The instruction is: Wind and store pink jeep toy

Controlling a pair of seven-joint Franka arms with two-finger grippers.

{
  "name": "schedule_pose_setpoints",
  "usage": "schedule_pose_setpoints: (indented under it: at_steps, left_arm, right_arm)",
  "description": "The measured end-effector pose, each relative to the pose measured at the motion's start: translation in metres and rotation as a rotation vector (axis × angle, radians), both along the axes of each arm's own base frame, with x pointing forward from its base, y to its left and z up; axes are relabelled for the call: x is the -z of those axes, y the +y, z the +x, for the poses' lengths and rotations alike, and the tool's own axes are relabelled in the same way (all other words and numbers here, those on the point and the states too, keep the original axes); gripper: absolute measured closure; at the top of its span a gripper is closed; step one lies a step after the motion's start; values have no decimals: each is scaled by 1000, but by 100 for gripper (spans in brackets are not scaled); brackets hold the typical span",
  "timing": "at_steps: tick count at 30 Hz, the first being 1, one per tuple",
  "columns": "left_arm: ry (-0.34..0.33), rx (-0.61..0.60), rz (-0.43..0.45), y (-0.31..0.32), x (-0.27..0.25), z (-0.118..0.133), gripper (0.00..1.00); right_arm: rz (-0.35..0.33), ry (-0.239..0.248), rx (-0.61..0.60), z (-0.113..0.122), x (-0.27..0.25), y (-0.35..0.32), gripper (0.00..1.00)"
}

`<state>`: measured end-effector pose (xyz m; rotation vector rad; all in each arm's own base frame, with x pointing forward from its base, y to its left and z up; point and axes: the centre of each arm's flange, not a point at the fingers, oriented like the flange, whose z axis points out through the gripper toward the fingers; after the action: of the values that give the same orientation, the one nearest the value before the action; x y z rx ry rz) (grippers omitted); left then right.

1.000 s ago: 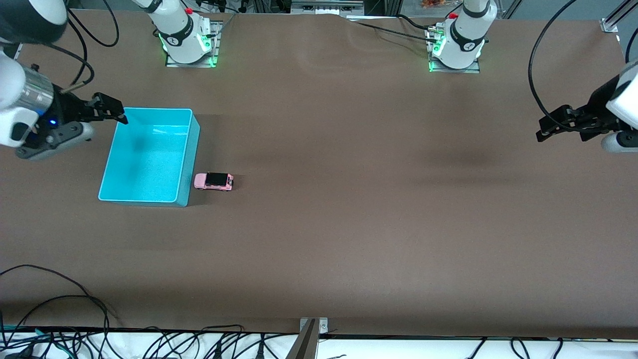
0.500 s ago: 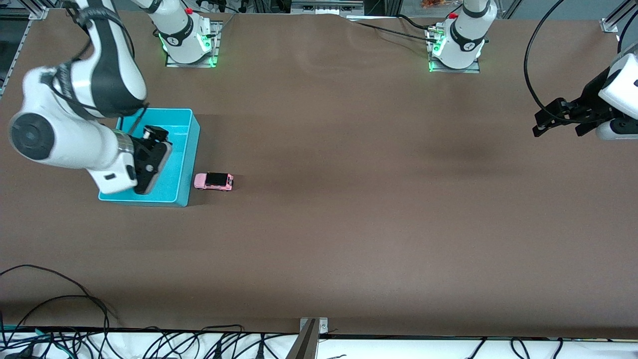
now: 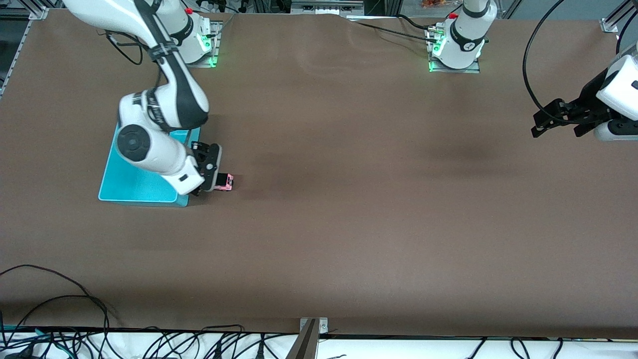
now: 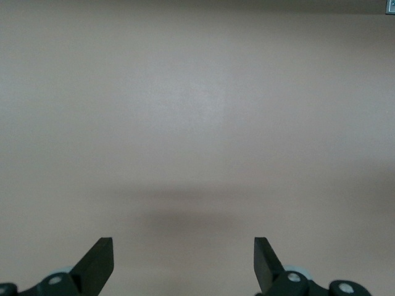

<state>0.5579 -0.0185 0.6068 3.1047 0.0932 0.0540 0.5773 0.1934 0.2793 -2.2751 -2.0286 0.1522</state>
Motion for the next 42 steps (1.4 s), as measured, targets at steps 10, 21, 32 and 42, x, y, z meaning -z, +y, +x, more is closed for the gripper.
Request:
schedule_pose_setpoints:
  at_steps: [10,21,32,42]
  left_arm:
    - [0,0,0,0,0,0,0]
    - [-5,14,0,-8,0,0,0]
    - [-5,12,0,-7,-1,0,0]
    - [-5,5,0,-3,-1,0,0]
  right_arm:
    - [-6,-35,-45,-7,46,-4,0]
    - [3,-67,-71,-16,74,-11,3]
    - [11,-96,-81,-11,66,-13,51]
    - [-1,-46,-59,15,-9,-4,51]
